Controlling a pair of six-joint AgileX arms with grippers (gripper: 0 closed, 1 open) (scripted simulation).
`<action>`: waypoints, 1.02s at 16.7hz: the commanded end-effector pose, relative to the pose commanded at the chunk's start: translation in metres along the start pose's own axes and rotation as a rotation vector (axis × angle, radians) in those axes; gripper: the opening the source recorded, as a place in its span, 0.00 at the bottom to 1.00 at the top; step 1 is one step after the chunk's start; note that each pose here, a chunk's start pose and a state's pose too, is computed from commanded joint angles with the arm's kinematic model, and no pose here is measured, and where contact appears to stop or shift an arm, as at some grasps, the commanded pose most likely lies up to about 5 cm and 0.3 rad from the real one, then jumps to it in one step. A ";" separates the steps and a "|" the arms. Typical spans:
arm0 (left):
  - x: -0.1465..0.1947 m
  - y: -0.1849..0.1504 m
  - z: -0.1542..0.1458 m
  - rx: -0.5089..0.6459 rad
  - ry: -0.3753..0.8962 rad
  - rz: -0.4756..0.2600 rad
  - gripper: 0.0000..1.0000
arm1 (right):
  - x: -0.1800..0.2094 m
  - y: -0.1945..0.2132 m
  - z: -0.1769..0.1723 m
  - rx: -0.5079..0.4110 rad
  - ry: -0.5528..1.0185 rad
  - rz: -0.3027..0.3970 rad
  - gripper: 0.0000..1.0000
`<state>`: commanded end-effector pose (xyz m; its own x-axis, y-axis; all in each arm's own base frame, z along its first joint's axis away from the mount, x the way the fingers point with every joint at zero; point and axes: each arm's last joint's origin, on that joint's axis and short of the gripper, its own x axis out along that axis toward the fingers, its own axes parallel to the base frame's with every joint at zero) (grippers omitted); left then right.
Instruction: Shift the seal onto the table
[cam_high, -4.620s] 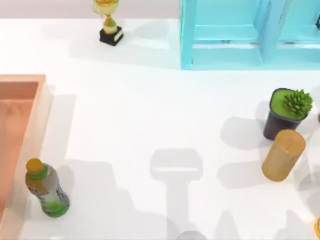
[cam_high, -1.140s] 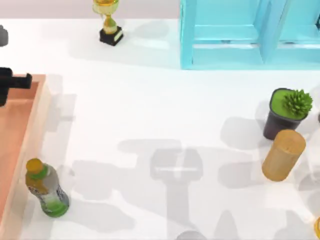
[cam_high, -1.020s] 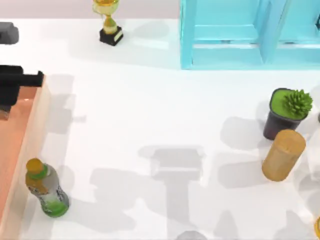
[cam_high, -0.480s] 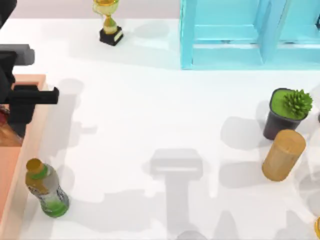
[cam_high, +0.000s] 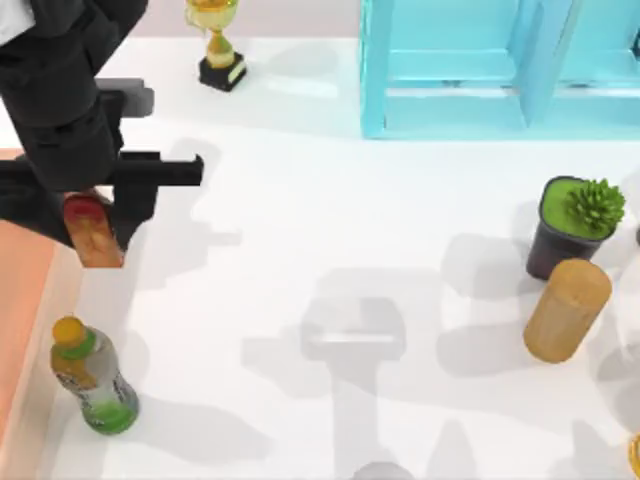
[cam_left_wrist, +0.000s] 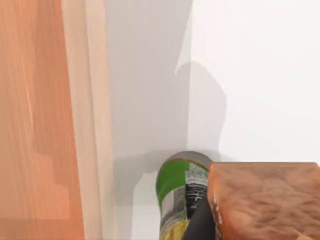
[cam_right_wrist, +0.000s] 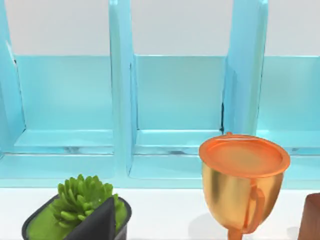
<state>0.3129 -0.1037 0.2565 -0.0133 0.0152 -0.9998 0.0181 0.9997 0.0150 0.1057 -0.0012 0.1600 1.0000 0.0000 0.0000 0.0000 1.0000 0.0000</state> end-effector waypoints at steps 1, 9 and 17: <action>0.008 -0.014 0.010 -0.009 0.004 -0.003 0.00 | 0.000 0.000 0.000 0.000 0.000 0.000 1.00; 0.079 -0.137 0.044 -0.001 -0.012 -0.013 0.00 | 0.000 0.000 0.000 0.000 0.000 0.000 1.00; 0.093 -0.142 0.045 0.001 -0.012 -0.013 0.00 | 0.000 0.000 0.000 0.000 0.000 0.000 1.00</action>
<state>0.3538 -0.2453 0.1611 -0.0017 0.0022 -1.0000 0.0194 0.9998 0.0022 0.1057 -0.0012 0.1600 1.0000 0.0000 0.0000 0.0000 1.0000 0.0000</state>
